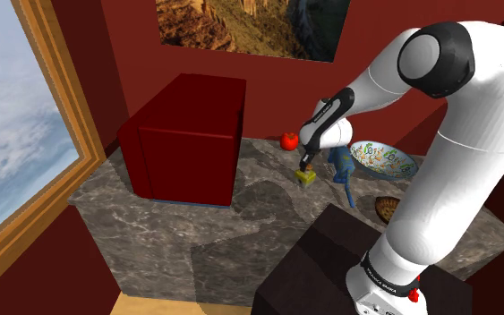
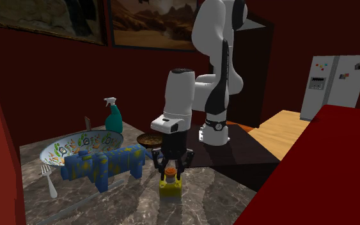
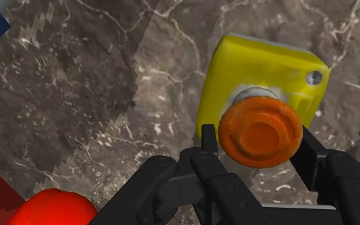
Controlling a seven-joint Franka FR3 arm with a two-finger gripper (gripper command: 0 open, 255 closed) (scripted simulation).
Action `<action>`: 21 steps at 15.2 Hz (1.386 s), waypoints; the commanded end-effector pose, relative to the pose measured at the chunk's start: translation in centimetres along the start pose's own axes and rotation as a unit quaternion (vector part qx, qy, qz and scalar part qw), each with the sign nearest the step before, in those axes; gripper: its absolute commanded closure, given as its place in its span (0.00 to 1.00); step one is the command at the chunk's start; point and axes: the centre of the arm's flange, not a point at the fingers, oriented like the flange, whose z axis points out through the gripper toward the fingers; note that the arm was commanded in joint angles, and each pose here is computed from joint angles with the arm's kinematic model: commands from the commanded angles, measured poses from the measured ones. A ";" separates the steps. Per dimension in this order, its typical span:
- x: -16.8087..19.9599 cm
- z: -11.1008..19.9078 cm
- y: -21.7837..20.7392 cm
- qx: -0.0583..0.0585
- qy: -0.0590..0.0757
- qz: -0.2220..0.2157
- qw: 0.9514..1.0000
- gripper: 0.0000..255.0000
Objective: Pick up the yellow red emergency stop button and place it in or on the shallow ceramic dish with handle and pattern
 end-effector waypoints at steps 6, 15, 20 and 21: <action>0.4 -3.5 0.4 0.000 0.000 0.000 1.000 1.00; 0.8 -8.1 1.1 0.000 0.000 0.000 1.000 1.00; 1.1 -10.7 1.4 0.000 0.000 0.000 1.000 1.00; 1.2 -11.1 1.5 0.000 0.000 0.000 1.000 1.00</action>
